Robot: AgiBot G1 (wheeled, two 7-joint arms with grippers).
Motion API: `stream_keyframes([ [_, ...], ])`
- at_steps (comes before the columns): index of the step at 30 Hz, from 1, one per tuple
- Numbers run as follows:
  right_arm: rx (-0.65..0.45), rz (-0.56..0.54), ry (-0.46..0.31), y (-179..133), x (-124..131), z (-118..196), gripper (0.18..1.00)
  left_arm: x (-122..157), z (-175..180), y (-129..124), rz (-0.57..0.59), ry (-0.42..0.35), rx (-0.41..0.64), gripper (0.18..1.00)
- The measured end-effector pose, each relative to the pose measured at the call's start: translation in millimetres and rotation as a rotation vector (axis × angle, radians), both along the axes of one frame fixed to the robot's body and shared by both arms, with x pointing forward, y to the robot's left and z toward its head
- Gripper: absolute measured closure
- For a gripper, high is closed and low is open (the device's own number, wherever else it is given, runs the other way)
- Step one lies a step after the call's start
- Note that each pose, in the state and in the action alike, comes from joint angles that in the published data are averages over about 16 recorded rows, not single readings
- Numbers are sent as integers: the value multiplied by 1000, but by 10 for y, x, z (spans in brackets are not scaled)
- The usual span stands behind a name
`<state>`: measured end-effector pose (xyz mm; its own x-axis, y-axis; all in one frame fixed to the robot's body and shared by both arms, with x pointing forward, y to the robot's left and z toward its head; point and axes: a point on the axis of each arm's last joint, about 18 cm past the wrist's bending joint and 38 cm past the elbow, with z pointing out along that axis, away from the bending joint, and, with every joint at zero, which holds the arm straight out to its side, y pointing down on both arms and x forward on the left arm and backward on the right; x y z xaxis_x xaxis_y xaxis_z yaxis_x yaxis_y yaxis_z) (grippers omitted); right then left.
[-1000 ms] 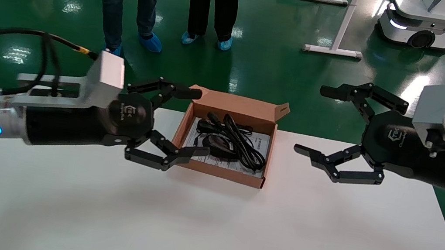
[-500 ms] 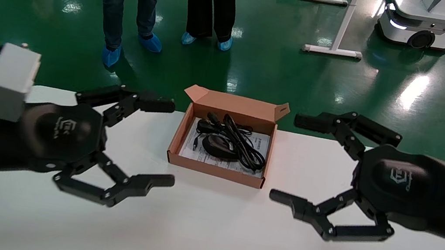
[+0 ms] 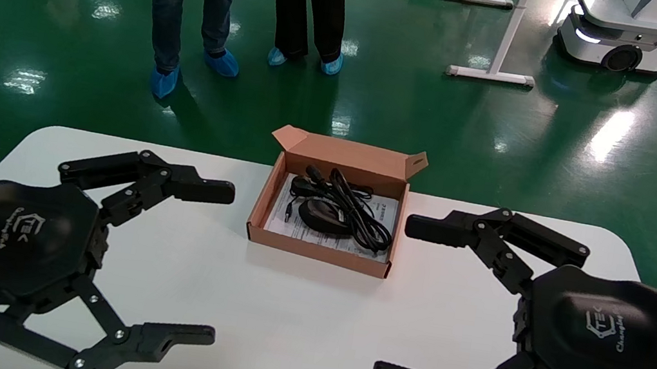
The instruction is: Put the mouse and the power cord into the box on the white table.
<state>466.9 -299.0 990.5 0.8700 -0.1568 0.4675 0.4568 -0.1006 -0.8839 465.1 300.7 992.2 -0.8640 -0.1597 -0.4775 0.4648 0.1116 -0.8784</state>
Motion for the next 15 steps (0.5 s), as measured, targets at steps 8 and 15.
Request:
stream_keyframes([
  [8, 0, -8, -4, -12, 27, 5, 178, 32, 0, -1, 5, -1, -3, 184],
  [15, 0, -16, -8, -21, 53, 9, 178, 64, -1, -4, 10, -1, -6, 184],
])
